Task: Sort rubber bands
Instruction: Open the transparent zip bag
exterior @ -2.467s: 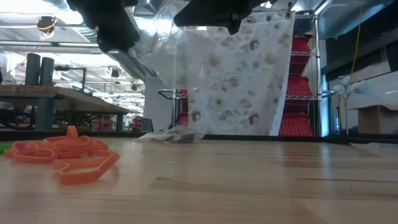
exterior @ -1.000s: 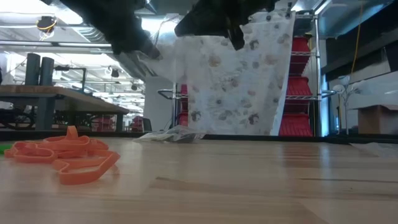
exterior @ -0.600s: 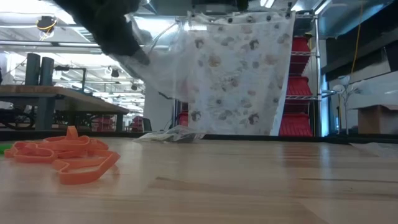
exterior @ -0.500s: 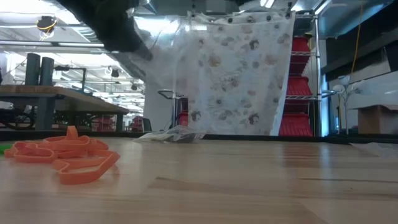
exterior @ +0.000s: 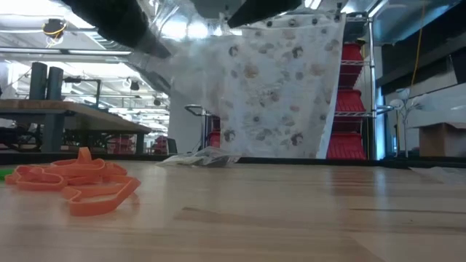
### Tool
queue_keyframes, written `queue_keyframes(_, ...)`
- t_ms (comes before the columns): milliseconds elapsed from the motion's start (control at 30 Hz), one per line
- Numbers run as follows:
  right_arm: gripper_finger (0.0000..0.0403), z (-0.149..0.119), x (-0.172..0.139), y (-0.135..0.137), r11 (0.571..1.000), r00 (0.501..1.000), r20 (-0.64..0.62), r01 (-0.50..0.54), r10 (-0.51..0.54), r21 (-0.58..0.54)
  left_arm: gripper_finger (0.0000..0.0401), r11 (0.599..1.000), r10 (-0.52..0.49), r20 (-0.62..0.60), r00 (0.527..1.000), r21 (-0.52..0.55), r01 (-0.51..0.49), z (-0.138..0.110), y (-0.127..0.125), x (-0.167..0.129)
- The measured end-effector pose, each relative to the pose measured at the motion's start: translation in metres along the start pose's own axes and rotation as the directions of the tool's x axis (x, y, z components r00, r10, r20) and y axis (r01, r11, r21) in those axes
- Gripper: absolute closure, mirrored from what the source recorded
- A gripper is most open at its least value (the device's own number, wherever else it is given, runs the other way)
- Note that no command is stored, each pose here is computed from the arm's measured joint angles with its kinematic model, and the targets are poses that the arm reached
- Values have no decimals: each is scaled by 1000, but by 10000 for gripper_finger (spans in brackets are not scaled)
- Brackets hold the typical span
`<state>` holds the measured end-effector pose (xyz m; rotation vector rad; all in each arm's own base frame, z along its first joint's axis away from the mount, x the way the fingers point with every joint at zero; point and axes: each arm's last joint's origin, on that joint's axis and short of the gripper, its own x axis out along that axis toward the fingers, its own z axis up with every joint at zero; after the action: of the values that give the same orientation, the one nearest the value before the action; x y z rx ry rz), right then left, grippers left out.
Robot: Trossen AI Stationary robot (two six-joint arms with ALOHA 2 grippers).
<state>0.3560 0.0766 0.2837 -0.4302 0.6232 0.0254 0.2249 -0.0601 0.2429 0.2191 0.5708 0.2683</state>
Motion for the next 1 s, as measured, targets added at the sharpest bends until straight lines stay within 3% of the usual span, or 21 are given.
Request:
queue_keyframes(233,224,-6,18,3,999,1000,-30,8,-6,43,401,1000,0,3,1000,-2,0,0,0,0)
queue_keyframes(533,310,-12,23,-9,997,997,-61,56,-53,52,401,1000,-11,12,1000,16,10,1,-2,-1)
queue_keyframes(767,323,-19,34,-6,999,994,-100,36,-35,9,400,1000,-15,41,999,6,15,4,-3,-1)
queue_keyframes(900,328,-25,41,-1,999,991,-134,-33,29,-29,400,1000,-15,44,999,4,15,5,-3,-1)
queue_keyframes(1000,366,-26,43,0,999,989,-143,-30,25,-32,400,1000,-15,51,999,0,15,5,-3,-1)
